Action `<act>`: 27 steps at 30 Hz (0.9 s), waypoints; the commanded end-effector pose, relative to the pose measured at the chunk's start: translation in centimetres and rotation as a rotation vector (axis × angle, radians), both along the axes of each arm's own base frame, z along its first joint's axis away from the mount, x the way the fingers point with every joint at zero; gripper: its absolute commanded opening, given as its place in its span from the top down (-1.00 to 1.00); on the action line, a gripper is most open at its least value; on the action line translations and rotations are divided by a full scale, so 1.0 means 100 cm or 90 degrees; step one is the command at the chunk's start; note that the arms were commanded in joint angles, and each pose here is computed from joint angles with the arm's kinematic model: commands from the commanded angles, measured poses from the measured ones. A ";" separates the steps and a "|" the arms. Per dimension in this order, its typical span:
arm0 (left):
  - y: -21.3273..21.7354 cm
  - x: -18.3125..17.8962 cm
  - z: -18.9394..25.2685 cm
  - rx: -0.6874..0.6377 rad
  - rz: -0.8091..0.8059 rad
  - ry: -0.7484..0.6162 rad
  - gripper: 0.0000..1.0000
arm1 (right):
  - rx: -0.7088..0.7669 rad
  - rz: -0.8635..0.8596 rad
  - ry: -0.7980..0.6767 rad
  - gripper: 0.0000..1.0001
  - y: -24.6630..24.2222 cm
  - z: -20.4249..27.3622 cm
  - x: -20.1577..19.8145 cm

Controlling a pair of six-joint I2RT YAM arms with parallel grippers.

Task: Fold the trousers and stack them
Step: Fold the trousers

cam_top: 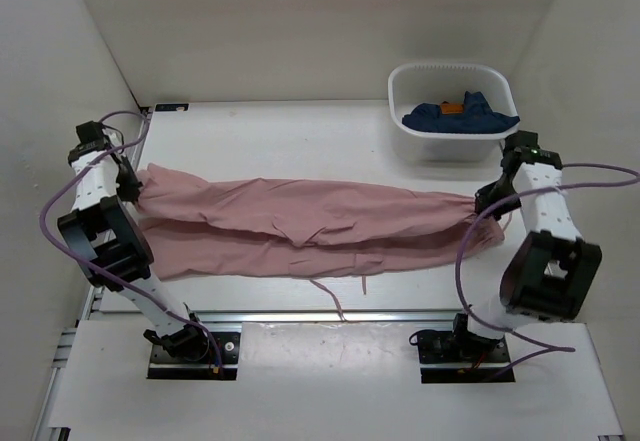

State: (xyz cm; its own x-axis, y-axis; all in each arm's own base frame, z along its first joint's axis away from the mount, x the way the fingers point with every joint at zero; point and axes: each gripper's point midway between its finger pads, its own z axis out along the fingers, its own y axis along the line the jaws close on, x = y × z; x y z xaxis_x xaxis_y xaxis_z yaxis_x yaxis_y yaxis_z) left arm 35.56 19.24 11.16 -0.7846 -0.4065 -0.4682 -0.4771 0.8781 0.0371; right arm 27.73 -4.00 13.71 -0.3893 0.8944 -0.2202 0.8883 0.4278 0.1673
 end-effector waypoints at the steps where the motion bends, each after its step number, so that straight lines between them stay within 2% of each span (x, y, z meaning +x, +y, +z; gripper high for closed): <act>1: -0.017 -0.028 0.018 -0.035 -0.004 0.019 0.72 | -0.074 -0.054 0.027 1.00 -0.032 -0.032 0.020; 4: -0.032 -0.068 0.006 -0.057 0.009 0.059 0.72 | -0.087 -0.064 0.063 1.00 -0.041 -0.052 0.030; 6: -0.028 -0.096 -0.007 -0.056 0.041 0.099 0.72 | -0.100 -0.072 0.095 1.00 -0.049 -0.054 0.029; 8: -0.015 -0.108 -0.004 -0.058 0.075 0.097 0.72 | -0.105 -0.078 0.114 1.00 -0.054 -0.060 0.027; 14: 0.029 -0.093 0.046 0.005 0.125 0.057 0.72 | -0.123 -0.067 0.104 1.00 -0.067 -0.049 0.034; 17: 0.033 -0.092 0.061 0.017 0.130 0.057 0.72 | -0.131 -0.051 0.113 1.00 -0.070 -0.044 0.035; 20: 0.025 -0.109 0.061 0.008 0.134 0.097 0.72 | -0.141 -0.045 0.128 1.00 -0.072 -0.046 0.031; 27: 0.000 -0.198 0.035 0.050 0.180 0.224 0.72 | -0.139 -0.054 0.166 1.00 -0.085 -0.059 0.011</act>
State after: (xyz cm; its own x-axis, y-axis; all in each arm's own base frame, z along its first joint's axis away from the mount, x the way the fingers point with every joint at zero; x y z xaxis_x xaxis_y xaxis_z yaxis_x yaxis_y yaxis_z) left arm 19.93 17.87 12.87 -0.7858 -0.5904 -0.1844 -0.6157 0.7752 0.1415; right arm 29.97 -9.05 7.91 -0.4089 0.8825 -0.2324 0.9123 0.4010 -0.0826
